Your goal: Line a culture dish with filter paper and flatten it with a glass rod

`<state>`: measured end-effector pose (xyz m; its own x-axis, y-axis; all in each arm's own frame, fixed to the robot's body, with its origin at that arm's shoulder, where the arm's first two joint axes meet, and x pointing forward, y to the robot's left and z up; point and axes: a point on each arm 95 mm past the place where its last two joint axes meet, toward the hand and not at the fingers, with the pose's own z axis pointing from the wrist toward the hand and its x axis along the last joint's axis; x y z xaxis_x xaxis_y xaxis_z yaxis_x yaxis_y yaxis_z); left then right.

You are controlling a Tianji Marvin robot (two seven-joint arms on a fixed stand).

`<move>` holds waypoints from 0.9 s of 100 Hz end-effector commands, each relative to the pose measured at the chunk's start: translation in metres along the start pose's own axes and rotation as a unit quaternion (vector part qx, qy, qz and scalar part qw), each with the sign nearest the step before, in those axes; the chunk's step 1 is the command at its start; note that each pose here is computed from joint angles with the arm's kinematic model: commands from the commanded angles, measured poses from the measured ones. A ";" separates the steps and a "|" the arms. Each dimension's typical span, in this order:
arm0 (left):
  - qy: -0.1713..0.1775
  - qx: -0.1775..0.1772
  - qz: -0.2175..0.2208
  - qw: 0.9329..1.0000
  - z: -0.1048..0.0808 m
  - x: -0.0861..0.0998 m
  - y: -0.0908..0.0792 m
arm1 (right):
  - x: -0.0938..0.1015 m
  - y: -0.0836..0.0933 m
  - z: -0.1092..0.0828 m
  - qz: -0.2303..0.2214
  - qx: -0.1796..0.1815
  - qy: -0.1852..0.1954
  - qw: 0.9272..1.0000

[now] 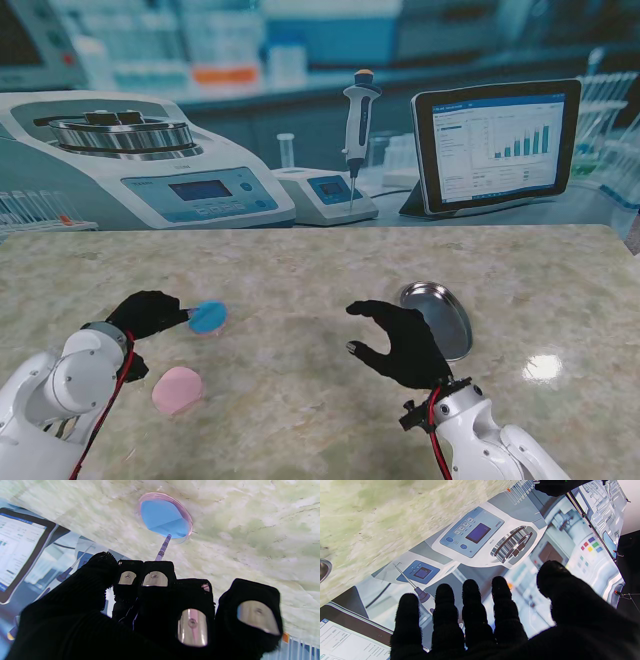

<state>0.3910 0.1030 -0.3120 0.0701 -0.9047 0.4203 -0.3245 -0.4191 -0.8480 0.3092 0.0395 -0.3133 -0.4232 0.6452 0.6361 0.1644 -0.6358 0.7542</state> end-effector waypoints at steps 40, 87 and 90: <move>0.009 -0.024 0.003 1.000 -0.009 0.001 0.007 | 0.003 -0.003 -0.001 0.008 0.002 0.000 1.000; 0.008 -0.044 0.005 0.999 -0.008 0.003 0.011 | 0.002 -0.003 -0.001 0.008 0.001 -0.001 1.000; 0.009 -0.047 0.006 0.999 -0.008 0.003 0.012 | 0.002 -0.003 -0.001 0.008 0.001 -0.001 1.000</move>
<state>0.3813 0.0968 -0.3171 0.0496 -0.9071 0.4180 -0.3962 -0.4021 -0.8255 0.3092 0.0400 -0.3133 -0.4226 0.6420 0.6397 0.1678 -0.6382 0.7514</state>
